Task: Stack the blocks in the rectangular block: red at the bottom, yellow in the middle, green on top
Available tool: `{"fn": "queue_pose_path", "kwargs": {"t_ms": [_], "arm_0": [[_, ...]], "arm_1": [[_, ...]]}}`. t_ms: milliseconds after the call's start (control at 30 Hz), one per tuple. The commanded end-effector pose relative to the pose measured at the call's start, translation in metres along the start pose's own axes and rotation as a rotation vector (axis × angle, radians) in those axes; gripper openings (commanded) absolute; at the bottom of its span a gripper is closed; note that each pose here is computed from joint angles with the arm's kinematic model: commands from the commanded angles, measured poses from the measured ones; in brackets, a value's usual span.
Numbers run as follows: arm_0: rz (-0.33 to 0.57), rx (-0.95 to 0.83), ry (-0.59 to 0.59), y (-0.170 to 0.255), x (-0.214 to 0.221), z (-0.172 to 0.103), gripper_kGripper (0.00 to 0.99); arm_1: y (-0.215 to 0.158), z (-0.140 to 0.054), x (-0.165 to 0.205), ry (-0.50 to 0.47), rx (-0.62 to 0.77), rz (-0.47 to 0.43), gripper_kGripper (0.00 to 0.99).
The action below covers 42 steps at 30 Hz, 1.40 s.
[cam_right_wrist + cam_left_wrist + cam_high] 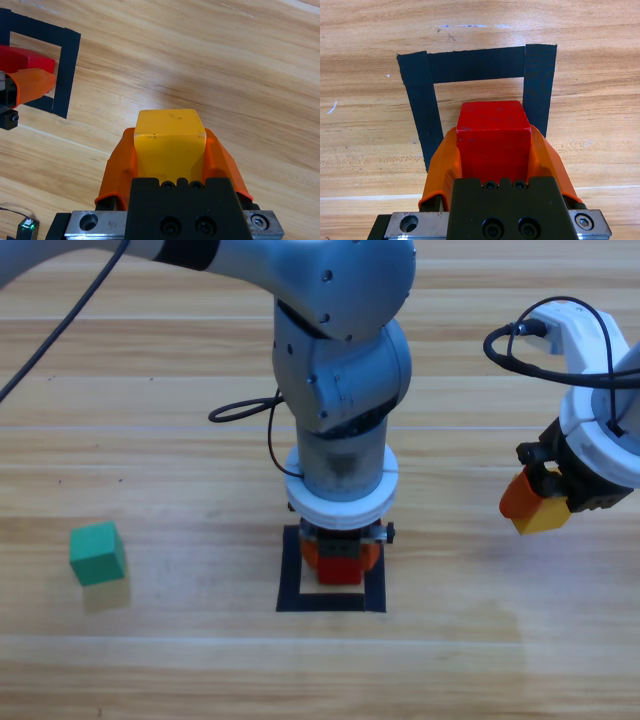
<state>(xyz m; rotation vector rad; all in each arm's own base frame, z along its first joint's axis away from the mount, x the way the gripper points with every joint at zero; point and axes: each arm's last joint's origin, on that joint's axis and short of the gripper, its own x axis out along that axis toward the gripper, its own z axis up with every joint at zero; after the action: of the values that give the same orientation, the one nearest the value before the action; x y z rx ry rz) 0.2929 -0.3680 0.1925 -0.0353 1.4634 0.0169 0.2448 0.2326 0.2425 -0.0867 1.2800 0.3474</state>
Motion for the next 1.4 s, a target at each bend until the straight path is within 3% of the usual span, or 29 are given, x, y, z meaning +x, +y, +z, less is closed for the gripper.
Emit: {"fn": "queue_pose_path", "kwargs": {"t_ms": [33, 433, 500, 533, 567, 600, 633, 667, 700, 1067, 1267, 1400], "arm_0": [[0.047, 0.019, 0.035, -0.007, 0.028, -0.011, 0.028], [0.05, 0.014, 0.037, 0.001, 0.032, -0.014, 0.044], [0.048, 0.016, 0.036, 0.0, 0.032, -0.015, 0.089], [0.044, 0.014, 0.033, 0.0, 0.033, -0.014, 0.17], [0.039, 0.013, 0.03, -0.001, 0.033, -0.014, 0.331], [0.036, 0.013, 0.027, -0.002, 0.032, -0.013, 0.62], [0.037, 0.008, 0.028, -0.002, 0.032, -0.013, 0.845], [0.038, 0.007, 0.029, -0.002, 0.033, -0.013, 0.95], [0.037, 0.007, 0.028, -0.002, 0.032, -0.013, 0.985], [-0.008, -0.007, -0.017, 0.001, 0.003, -0.012, 0.99], [-0.147, -0.028, -0.171, 0.009, -0.081, -0.006, 0.99], [-0.226, -0.091, -0.282, 0.048, -0.151, -0.009, 0.99]], "arm_1": [[0.007, -0.008, 0.006, 0.018, -0.034, 0.013, 0.0], [0.006, -0.007, 0.006, 0.017, -0.033, 0.014, 0.0], [0.007, -0.007, 0.006, 0.017, -0.034, 0.015, 0.0], [0.006, -0.007, 0.006, 0.016, -0.033, 0.013, 0.0], [0.006, -0.007, 0.006, 0.016, -0.033, 0.013, 0.0], [0.006, -0.007, 0.007, 0.016, -0.033, 0.013, 0.0], [0.007, -0.007, 0.007, 0.016, -0.034, 0.013, 0.0], [0.007, -0.007, 0.008, 0.018, -0.034, 0.013, 0.0], [0.006, -0.007, 0.008, 0.017, -0.033, 0.011, 0.0], [0.007, -0.006, 0.008, 0.012, -0.031, 0.008, 0.0], [0.01, -0.005, 0.006, -0.01, -0.023, -0.013, 0.0], [0.015, -0.006, 0.004, -0.013, -0.007, -0.029, 0.0]]}}
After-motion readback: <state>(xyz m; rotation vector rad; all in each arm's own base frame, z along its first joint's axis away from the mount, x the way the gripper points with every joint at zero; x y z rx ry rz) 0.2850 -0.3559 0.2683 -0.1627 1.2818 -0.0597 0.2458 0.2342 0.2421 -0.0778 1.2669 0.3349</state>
